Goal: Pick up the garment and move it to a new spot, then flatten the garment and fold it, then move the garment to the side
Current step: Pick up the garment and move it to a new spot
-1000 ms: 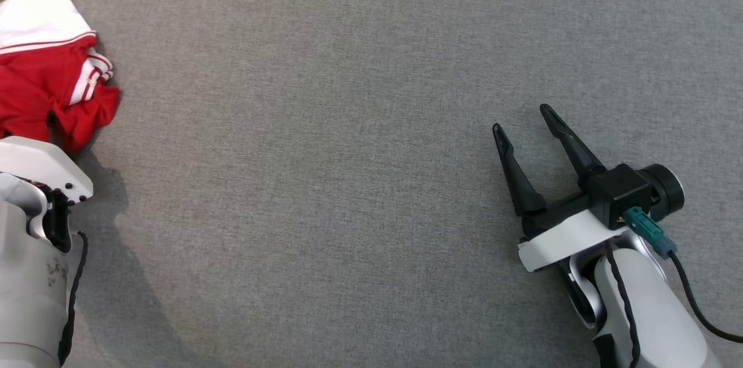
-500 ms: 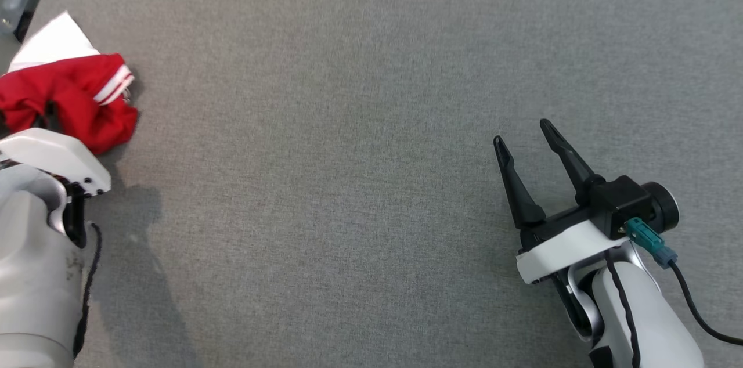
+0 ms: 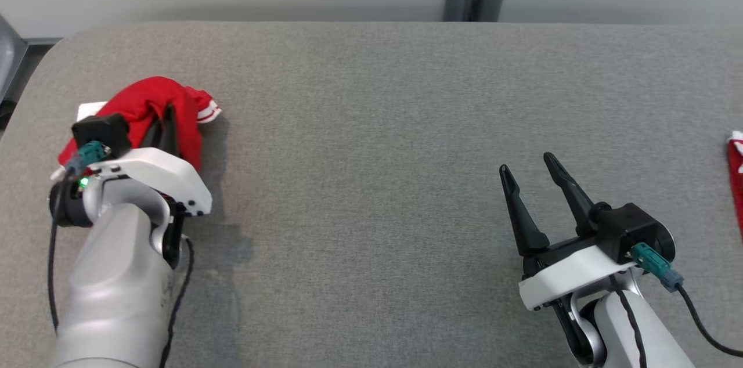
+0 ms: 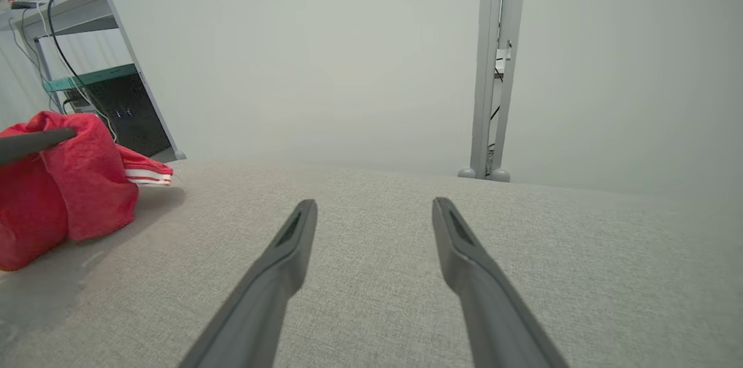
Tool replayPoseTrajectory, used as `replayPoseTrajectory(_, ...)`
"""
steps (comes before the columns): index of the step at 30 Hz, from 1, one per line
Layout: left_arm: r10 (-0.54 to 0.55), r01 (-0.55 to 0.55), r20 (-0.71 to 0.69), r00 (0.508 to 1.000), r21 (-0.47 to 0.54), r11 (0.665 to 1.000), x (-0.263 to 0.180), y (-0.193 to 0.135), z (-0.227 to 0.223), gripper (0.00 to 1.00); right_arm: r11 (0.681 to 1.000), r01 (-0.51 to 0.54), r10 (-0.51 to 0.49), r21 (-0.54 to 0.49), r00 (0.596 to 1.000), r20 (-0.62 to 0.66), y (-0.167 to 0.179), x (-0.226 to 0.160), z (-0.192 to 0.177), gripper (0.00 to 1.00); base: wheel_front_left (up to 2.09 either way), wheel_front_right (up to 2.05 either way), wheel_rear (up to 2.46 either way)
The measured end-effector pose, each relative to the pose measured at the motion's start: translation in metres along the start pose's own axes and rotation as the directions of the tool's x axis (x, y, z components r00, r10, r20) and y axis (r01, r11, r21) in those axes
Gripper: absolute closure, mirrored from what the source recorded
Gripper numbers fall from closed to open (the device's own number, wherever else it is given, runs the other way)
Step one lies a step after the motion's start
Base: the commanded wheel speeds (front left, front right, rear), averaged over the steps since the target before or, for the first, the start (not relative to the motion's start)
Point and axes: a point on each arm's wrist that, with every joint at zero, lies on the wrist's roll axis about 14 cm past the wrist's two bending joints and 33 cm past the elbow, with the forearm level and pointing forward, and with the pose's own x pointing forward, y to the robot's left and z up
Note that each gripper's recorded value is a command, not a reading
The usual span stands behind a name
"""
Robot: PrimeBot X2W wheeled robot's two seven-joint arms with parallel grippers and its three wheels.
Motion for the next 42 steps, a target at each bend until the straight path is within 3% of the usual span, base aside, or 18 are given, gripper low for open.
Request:
replayPoseTrajectory(8,-0.242,0.241,0.018,0.97,0.023,0.97,-0.012,-0.094,-0.011,1.0,0.994,0.107,-0.107,-0.007,0.994,0.031,-0.028,-0.033,0.017,0.0,0.0,0.0,0.0)
replayPoseTrajectory(11,-0.373,0.373,0.013,0.928,0.021,0.928,-0.02,-0.14,-0.015,1.0,0.989,0.149,-0.149,-0.013,0.988,0.029,-0.039,-0.046,0.018,0.0,0.0,0.0,0.0)
replayPoseTrajectory(17,-0.605,0.604,0.046,0.795,0.032,0.796,-0.051,-0.234,-0.009,1.0,0.973,0.231,-0.23,-0.022,0.972,0.038,-0.062,-0.066,0.023,0.0,0.0,0.0,0.0)
replayPoseTrajectory(20,-0.65,0.649,0.034,0.759,0.038,0.76,-0.066,-0.258,-0.015,1.0,0.969,0.247,-0.247,-0.019,0.968,0.037,-0.067,-0.07,0.023,0.0,0.0,0.0,0.0)
replayPoseTrajectory(24,-0.675,0.675,-0.005,0.738,0.034,0.737,-0.078,-0.27,-0.031,1.0,0.967,0.256,-0.255,-0.015,0.966,0.034,-0.069,-0.071,0.022,0.0,0.0,0.0,0.0)
replayPoseTrajectory(26,-0.673,0.673,-0.025,0.74,0.04,0.739,-0.082,-0.27,-0.04,1.0,0.966,0.257,-0.256,-0.014,0.966,0.034,-0.07,-0.07,0.022,0.0,0.0,0.0,0.0)
replayPoseTrajectory(27,-0.67,0.67,-0.028,0.742,0.034,0.741,-0.084,-0.269,-0.042,0.89,0.967,0.256,-0.256,-0.014,0.966,0.034,-0.07,-0.069,0.021,0.0,0.0,0.0,0.0)
replayPoseTrajectory(28,-0.665,0.665,-0.025,0.747,0.035,0.746,-0.084,-0.268,-0.042,0.89,0.967,0.256,-0.255,-0.013,0.966,0.033,-0.07,-0.069,0.021,0.0,0.0,0.0,0.0)
replayPoseTrajectory(29,-0.657,0.658,-0.018,0.753,0.034,0.753,-0.084,-0.266,-0.04,0.63,0.967,0.255,-0.255,-0.012,0.966,0.033,-0.07,-0.068,0.021,0.0,0.0,0.0,0.0)
replayPoseTrajectory(30,-0.646,0.646,-0.011,0.763,0.035,0.762,-0.084,-0.263,-0.039,0.1,0.967,0.253,-0.253,-0.011,0.967,0.032,-0.069,-0.067,0.021,0.0,0.0,0.0,0.0)
replayPoseTrajectory(31,-0.634,0.634,-0.002,0.773,0.036,0.773,-0.083,-0.26,-0.037,0.0,0.968,0.251,-0.251,-0.011,0.968,0.033,-0.069,-0.067,0.021,0.0,0.0,0.0,0.0)
replayPoseTrajectory(36,-0.545,0.544,0.033,0.838,0.048,0.838,-0.082,-0.225,-0.033,0.0,0.972,0.237,-0.236,-0.011,0.971,0.047,-0.063,-0.065,0.026,0.0,0.0,0.0,0.0)
replayPoseTrajectory(39,-0.445,0.442,0.059,0.893,0.058,0.895,-0.078,-0.186,-0.029,0.0,0.972,0.233,-0.232,-0.008,0.971,0.049,-0.06,-0.069,0.026,0.0,0.0,0.0,0.0)
replayPoseTrajectory(42,-0.37,0.363,0.09,0.925,0.08,0.928,-0.081,-0.153,-0.024,0.0,0.972,0.233,-0.232,-0.008,0.971,0.057,-0.058,-0.072,0.03,0.0,0.0,0.0,0.0)
